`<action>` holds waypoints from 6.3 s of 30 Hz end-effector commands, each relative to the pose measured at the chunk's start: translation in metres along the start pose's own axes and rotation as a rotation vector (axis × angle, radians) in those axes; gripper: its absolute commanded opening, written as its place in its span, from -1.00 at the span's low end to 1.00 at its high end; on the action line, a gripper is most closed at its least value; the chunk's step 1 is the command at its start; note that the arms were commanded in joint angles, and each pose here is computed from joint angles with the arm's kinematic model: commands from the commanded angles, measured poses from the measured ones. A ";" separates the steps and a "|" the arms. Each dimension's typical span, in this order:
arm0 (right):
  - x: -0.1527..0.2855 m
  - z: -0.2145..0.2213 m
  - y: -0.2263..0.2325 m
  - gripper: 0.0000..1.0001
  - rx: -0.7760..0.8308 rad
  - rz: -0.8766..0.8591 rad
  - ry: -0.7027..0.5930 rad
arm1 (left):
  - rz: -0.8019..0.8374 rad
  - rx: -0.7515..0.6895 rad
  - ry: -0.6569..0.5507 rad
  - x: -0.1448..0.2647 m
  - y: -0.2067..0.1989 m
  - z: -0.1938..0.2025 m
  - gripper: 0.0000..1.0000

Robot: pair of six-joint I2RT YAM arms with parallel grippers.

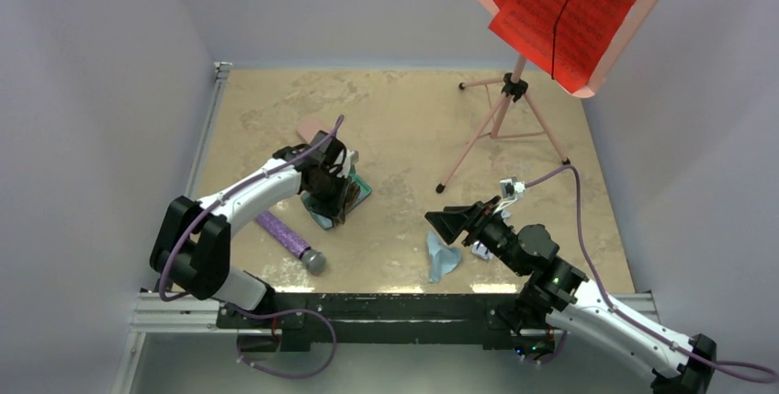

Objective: Organize the sunglasses
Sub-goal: Place the sunglasses in the sunglasses case, then adjust the sunglasses in the sunglasses case, then rotate the case with sunglasses at the center of the board.

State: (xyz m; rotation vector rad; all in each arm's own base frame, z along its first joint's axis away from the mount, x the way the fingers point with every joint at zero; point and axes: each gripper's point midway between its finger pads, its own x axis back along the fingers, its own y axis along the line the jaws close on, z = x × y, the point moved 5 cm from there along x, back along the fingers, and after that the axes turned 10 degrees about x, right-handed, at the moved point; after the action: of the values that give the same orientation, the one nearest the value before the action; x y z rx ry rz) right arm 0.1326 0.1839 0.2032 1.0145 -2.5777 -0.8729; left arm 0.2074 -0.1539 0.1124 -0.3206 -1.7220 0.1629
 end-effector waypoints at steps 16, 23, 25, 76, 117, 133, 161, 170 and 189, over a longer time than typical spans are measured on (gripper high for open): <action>0.000 -0.009 0.009 0.96 0.002 -0.047 -0.042 | -0.105 0.034 0.016 0.005 0.009 -0.006 -0.49; 0.000 -0.009 0.008 0.96 0.001 -0.045 -0.039 | -0.155 0.052 0.043 0.001 0.014 -0.006 -0.35; 0.000 -0.009 0.009 0.96 0.001 -0.047 -0.039 | -0.163 0.056 0.040 0.001 0.015 -0.006 -0.34; 0.005 -0.011 0.009 0.94 0.008 -0.047 -0.043 | -0.133 -0.048 0.153 -0.011 0.010 -0.014 1.00; -0.134 0.072 0.023 0.14 -0.140 0.288 0.540 | 0.121 0.667 -0.676 0.110 0.049 -0.042 1.00; -0.196 0.141 0.043 -0.26 -0.065 0.422 0.706 | 0.221 0.700 -0.525 0.050 0.066 -0.057 1.00; -0.248 0.142 0.038 -0.25 0.069 0.527 0.659 | 0.303 0.604 -0.477 0.036 0.059 -0.051 1.00; -0.260 0.134 0.044 -0.22 0.095 0.528 0.636 | 0.304 0.594 -0.477 0.035 0.060 -0.050 1.00; -0.216 0.091 0.047 -0.02 0.073 0.555 0.545 | 0.341 0.566 -0.491 0.035 0.056 -0.042 1.00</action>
State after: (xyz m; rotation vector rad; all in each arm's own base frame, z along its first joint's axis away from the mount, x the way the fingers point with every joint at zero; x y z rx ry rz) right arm 0.2269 0.4125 0.1470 0.4769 -2.1839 -0.2451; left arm 0.2515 -0.0879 0.1304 -0.0723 -1.9763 1.0194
